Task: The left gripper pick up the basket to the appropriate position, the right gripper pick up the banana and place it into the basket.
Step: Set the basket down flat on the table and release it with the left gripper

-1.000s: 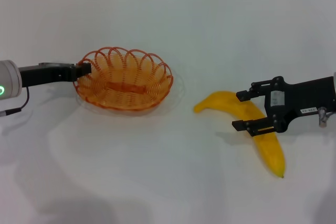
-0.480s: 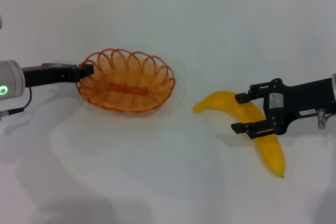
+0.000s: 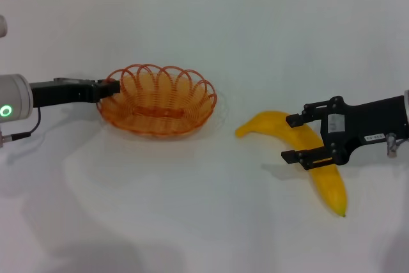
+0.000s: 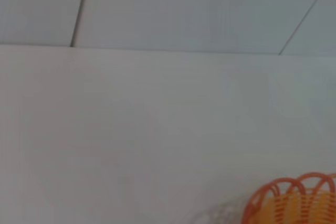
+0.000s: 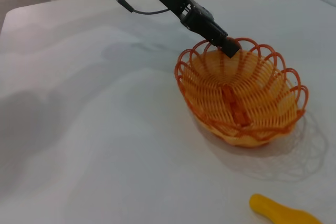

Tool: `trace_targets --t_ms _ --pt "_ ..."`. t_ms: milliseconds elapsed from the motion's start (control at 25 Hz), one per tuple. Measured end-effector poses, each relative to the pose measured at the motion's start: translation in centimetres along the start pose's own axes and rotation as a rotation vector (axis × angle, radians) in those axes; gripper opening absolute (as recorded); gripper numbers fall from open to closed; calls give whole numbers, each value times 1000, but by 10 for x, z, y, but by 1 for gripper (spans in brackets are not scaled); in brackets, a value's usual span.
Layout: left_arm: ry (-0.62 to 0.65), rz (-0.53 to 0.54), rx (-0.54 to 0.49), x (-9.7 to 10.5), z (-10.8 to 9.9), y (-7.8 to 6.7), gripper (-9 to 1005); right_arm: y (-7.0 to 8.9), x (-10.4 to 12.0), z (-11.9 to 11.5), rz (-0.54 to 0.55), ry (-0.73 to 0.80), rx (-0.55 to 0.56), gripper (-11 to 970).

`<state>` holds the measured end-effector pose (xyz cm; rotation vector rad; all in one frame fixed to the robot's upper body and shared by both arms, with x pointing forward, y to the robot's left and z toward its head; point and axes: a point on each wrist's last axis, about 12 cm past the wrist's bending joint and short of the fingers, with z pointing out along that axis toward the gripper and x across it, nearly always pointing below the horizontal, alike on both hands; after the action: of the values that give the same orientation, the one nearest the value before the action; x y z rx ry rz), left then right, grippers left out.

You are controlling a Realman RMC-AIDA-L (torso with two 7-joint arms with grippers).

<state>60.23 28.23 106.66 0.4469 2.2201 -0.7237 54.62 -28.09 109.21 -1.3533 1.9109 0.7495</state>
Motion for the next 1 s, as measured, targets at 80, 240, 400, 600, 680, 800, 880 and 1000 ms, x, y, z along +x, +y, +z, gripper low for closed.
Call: trace_targets --t_ms 80,240,400,600,680,800,880,1000 --pt "3 2 4 1 1 -1 285 0 0 0 0 0 0 752" --pt "4 3 10 1 2 -2 415 0 0 0 0 0 1 752" --pt "3 15 13 1 3 -3 545 0 0 0 1 1 3 752" --pt "-9 30 4 2 0 -1 684 0 2 0 6 2 6 752" --pt "-12 46 -2 2 -1 1 736 1 3 -1 7 2 6 752" --pt "-23 75 -22 0 -7 4 816 1 3 -1 7 2 6 752" --pt "-32 99 -32 0 -9 6 853 1 3 -1 7 2 6 752" --pt "-54 137 -39 -1 -12 7 885 1 4 0 12 2 3 751"
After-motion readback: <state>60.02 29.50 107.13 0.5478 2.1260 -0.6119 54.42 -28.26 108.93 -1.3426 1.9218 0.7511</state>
